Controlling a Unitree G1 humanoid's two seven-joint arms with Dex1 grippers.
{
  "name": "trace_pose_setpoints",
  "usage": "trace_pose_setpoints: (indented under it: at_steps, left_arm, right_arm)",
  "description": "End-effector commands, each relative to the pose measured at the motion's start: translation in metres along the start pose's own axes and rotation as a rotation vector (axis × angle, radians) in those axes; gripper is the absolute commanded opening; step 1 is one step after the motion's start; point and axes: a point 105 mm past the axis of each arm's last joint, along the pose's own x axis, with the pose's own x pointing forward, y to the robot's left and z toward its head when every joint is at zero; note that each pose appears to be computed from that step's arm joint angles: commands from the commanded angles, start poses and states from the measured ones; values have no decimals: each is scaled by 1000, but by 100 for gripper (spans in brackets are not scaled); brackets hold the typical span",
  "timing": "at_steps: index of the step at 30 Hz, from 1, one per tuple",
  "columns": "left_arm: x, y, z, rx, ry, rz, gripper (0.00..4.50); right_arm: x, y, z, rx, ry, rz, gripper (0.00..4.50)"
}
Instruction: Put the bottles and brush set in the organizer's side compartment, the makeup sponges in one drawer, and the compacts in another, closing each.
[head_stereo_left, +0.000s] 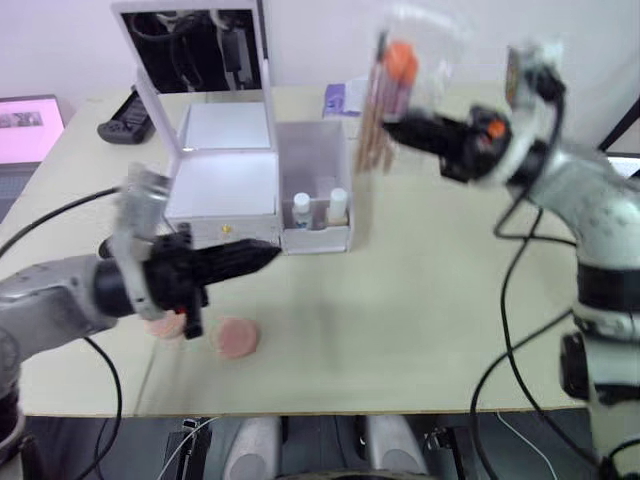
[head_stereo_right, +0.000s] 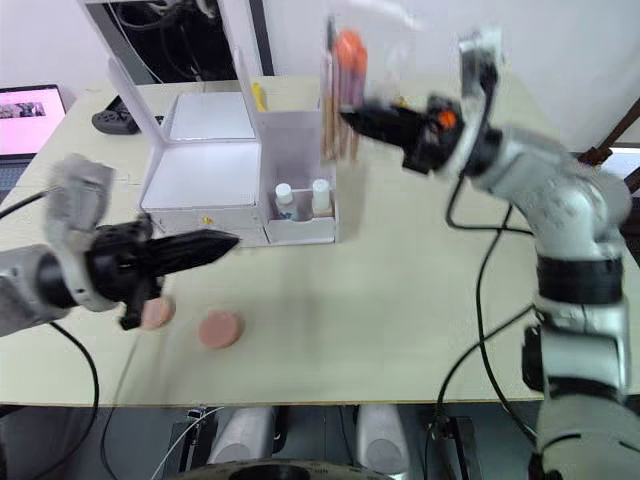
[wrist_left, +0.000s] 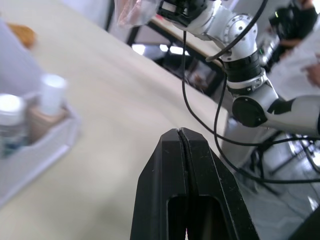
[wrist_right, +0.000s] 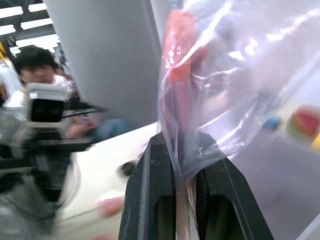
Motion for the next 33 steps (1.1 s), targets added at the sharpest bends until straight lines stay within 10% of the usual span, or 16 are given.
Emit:
trace_pose_setpoints:
  at_steps: [1,33]
  left_arm:
    - [-20,18,3,34,-51,115,0]
    - [-49,47,-10,203,-135,338,0]
  right_arm:
    - [21,-21,-16,-149,59,25,3]
    - [96,-49,-107,31,161,-38,3]
